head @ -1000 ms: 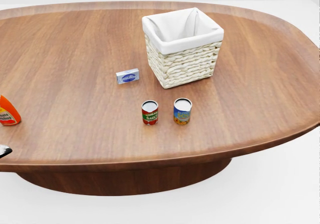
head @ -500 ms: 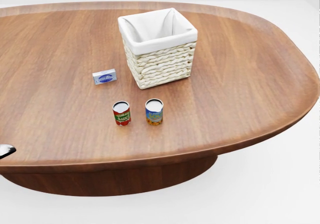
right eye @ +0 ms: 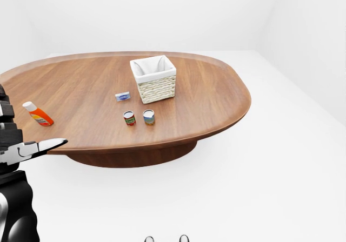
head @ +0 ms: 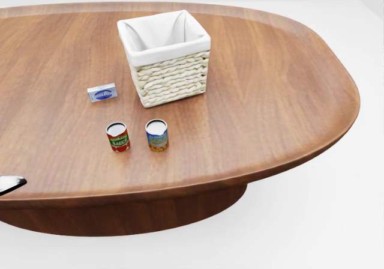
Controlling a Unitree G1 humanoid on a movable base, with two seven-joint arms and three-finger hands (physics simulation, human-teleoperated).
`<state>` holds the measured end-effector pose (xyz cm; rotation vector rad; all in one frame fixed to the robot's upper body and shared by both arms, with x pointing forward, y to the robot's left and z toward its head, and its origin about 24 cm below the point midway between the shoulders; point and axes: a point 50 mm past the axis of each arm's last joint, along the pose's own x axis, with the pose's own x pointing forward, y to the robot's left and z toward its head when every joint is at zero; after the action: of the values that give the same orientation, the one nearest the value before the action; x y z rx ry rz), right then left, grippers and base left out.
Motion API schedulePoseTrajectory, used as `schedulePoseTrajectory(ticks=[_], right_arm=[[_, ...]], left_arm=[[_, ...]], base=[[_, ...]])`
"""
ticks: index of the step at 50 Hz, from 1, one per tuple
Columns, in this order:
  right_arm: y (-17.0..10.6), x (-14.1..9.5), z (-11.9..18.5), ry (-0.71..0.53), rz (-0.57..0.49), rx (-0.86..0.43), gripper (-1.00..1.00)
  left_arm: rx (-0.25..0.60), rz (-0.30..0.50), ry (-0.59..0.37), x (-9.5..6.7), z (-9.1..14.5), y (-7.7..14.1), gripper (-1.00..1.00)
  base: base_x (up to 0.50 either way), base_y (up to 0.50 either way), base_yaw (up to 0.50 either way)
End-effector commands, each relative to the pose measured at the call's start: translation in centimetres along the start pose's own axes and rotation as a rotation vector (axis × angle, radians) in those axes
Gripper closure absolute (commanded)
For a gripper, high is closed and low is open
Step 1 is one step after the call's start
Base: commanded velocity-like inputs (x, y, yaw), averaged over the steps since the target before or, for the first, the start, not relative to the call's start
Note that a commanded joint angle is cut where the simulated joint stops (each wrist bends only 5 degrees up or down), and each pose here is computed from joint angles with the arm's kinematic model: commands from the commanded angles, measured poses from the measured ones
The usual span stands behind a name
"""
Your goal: Pick up the tomato sauce, and put it in the basket.
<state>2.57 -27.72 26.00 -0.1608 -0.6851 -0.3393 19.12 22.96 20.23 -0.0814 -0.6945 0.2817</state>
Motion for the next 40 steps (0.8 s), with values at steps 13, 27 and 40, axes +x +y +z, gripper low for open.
schedulePoseTrajectory(ticks=[13, 27, 40], right_arm=[[1.3, -0.6, -3.3, 0.244, 0.019, -0.030, -1.00], [1.4, -0.7, -3.5, 0.265, 0.021, -0.033, -1.00], [1.4, -0.9, -3.7, 0.271, 0.018, -0.029, -1.00]], left_arm=[[0.002, 0.000, 0.010, -0.1, -0.2, -0.1, -1.00], [-0.002, 0.000, 0.002, 0.0, 0.0, -0.1, -1.00], [0.002, -0.004, 0.018, -0.2, -0.4, -0.1, -1.00]], base=[[0.18, 0.00, 0.00], [0.35, 0.00, 0.00], [0.35, 0.00, 0.00]])
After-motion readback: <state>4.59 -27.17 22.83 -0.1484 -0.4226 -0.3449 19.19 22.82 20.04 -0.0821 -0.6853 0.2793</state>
